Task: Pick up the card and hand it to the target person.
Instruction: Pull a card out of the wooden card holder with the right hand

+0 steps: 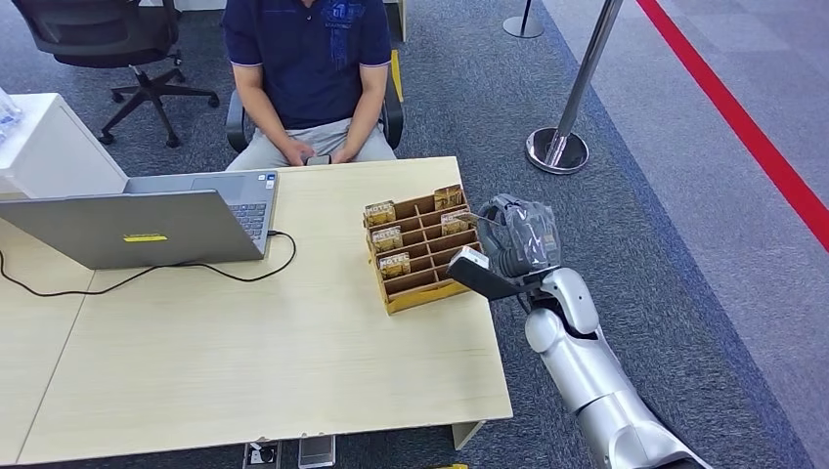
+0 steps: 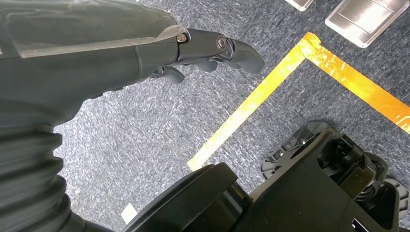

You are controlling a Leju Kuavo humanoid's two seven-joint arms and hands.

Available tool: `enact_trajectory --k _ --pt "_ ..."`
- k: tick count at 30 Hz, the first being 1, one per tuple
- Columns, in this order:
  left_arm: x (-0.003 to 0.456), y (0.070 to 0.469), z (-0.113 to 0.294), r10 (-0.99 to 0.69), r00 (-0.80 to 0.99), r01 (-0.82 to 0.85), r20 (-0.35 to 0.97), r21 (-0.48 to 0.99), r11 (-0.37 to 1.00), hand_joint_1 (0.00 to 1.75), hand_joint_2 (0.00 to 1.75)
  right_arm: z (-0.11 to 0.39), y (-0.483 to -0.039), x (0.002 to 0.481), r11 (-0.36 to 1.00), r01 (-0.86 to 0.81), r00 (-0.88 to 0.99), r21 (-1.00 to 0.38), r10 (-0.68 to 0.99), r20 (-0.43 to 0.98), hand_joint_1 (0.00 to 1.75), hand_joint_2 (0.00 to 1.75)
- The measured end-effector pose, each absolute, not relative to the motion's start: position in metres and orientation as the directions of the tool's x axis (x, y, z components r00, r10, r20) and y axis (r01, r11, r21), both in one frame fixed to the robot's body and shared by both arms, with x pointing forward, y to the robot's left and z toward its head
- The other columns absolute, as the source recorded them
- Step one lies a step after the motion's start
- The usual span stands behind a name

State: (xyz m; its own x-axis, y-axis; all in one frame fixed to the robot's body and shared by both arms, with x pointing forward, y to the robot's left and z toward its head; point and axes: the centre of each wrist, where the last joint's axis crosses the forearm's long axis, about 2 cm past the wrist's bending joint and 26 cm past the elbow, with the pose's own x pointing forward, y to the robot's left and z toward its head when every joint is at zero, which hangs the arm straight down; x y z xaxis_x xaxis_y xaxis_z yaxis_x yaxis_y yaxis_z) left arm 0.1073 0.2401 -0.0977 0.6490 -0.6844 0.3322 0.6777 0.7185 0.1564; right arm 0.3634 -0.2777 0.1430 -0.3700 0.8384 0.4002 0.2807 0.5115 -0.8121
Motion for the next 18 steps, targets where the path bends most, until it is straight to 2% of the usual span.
enact_trajectory --k 18 --pt "0.108 0.240 -0.098 -0.682 0.650 0.671 0.336 0.168 0.722 0.00 1.75 0.186 -0.261 0.377 0.590 0.361 -0.481 -0.722 0.781 0.397 1.55 1.75"
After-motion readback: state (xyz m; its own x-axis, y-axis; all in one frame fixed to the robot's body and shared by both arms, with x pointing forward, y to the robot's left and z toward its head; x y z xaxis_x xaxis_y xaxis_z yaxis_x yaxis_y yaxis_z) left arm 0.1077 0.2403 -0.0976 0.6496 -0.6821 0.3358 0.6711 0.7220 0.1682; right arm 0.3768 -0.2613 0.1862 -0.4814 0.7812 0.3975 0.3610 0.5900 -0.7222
